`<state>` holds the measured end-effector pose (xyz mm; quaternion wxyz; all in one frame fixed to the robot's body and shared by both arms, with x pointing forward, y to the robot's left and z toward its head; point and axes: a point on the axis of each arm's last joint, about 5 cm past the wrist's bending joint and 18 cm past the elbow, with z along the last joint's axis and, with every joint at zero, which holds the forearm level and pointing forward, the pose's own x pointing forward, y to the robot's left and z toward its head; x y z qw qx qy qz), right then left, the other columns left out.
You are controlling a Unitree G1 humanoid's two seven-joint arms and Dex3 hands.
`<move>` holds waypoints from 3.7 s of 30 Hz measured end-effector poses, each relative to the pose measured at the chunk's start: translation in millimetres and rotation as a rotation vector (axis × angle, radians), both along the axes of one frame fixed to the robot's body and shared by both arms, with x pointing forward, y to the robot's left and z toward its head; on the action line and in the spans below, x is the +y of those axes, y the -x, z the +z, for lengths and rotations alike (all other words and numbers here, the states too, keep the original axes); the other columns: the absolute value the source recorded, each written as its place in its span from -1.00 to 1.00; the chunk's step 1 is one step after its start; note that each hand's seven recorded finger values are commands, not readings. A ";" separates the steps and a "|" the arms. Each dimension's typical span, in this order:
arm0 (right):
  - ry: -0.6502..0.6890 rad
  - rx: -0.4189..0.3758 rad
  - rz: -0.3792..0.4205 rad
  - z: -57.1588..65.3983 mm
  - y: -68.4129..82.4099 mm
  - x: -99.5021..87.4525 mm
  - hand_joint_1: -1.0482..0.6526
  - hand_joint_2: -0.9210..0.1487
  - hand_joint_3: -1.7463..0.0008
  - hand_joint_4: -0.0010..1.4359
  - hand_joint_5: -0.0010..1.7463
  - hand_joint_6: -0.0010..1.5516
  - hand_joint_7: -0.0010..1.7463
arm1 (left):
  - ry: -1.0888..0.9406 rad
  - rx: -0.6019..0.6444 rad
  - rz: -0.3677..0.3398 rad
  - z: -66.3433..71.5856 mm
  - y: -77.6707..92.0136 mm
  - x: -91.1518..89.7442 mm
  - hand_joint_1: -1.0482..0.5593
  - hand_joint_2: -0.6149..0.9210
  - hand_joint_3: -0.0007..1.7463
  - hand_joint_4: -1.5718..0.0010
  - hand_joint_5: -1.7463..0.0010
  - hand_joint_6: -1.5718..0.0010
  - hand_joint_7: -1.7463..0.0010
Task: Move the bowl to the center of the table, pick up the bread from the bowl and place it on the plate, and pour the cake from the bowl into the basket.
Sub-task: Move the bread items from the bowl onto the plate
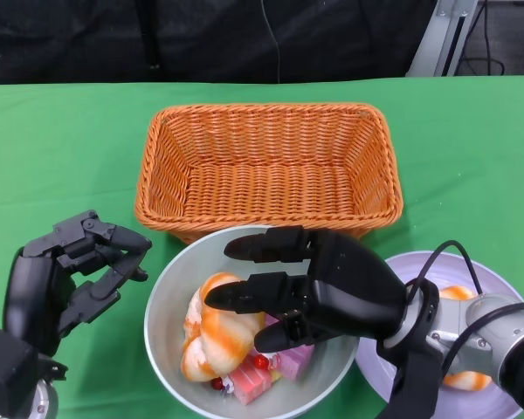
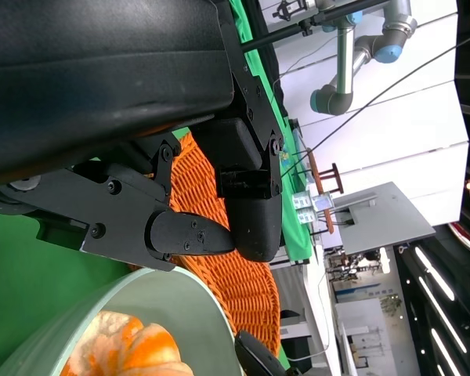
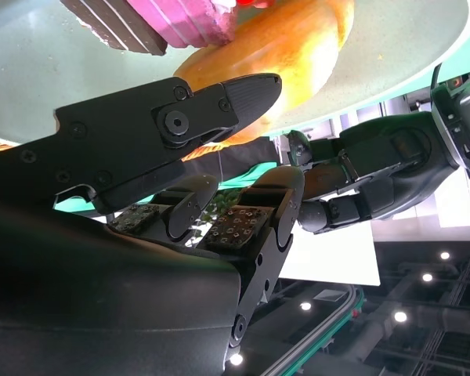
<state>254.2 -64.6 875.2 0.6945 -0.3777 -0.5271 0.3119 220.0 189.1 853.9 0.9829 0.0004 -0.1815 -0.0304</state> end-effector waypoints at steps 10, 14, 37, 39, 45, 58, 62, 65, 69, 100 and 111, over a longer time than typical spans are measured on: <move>0.047 0.008 0.003 -0.6 -0.8 -1.6 -0.58 -0.91 1.00 0.07 -1.00 -0.22 -1.00 | -0.010 0.003 0.004 -1.2 0.0 -4.0 -0.06 1.00 -0.79 0.00 -0.56 -0.17 -0.05; 0.056 0.003 -0.005 -1.2 -1.0 -2.2 -0.59 -0.92 0.99 0.04 -1.00 -0.24 -1.00 | -0.003 0.009 0.025 -1.7 -0.2 -5.6 -0.03 1.00 -0.75 -0.03 -0.53 -0.19 -0.05; 0.126 0.036 -0.042 -12.8 0.1 -5.1 -0.59 -0.97 0.99 0.09 -0.97 -0.23 -0.99 | 0.021 -0.047 0.089 5.1 -7.0 -0.3 0.00 0.96 -0.65 -0.10 -0.42 -0.25 0.01; 0.130 0.041 -0.045 -13.4 -0.2 -3.5 -0.59 -0.95 1.00 0.11 -0.97 -0.21 -0.99 | 0.021 -0.048 0.089 5.3 -7.0 -0.3 -0.01 0.96 -0.66 -0.10 -0.42 -0.25 0.02; 0.137 0.048 -0.046 -14.5 -0.9 0.4 -0.59 -0.93 1.00 0.11 -0.97 -0.20 -0.99 | 0.019 -0.063 0.090 6.6 -7.5 -0.3 0.00 0.99 -0.68 -0.08 -0.48 -0.23 -0.01; 0.101 0.039 -0.065 -16.5 -2.0 5.1 -0.59 -0.93 0.99 0.15 -0.96 -0.15 -0.99 | 0.017 -0.114 0.086 11.1 -10.1 0.1 0.00 1.00 -0.71 -0.09 -0.47 -0.23 -0.01; 0.092 0.022 -0.071 -16.7 -2.3 5.9 -0.60 -0.91 1.00 0.16 -0.97 -0.15 -0.99 | 0.020 -0.113 0.087 11.0 -10.1 0.2 -0.01 1.00 -0.71 -0.08 -0.46 -0.23 -0.02; 0.091 0.020 -0.068 -17.4 -1.6 6.9 -0.60 -0.92 1.00 0.16 -0.97 -0.15 -1.00 | 0.019 -0.113 0.087 10.9 -10.1 0.2 0.01 1.00 -0.71 -0.08 -0.46 -0.23 -0.02; 0.080 0.021 -0.067 -18.0 -0.9 8.2 -0.60 -0.92 1.00 0.17 -0.97 -0.16 -1.00 | 0.014 -0.108 0.087 10.8 -10.2 0.0 0.02 1.00 -0.70 -0.08 -0.46 -0.23 -0.02; 0.038 0.028 -0.056 -19.1 1.2 10.8 -0.62 -0.91 1.00 0.14 -0.99 -0.22 -1.00 | 0.028 -0.110 0.091 11.3 -11.9 1.4 0.04 1.00 -0.68 -0.09 -0.45 -0.25 0.00; 0.041 0.016 -0.059 -18.8 1.1 12.3 -0.63 -0.90 1.00 0.17 -0.98 -0.20 -0.99 | 0.035 -0.108 0.092 10.9 -12.2 0.7 0.04 1.00 -0.68 -0.09 -0.45 -0.25 -0.01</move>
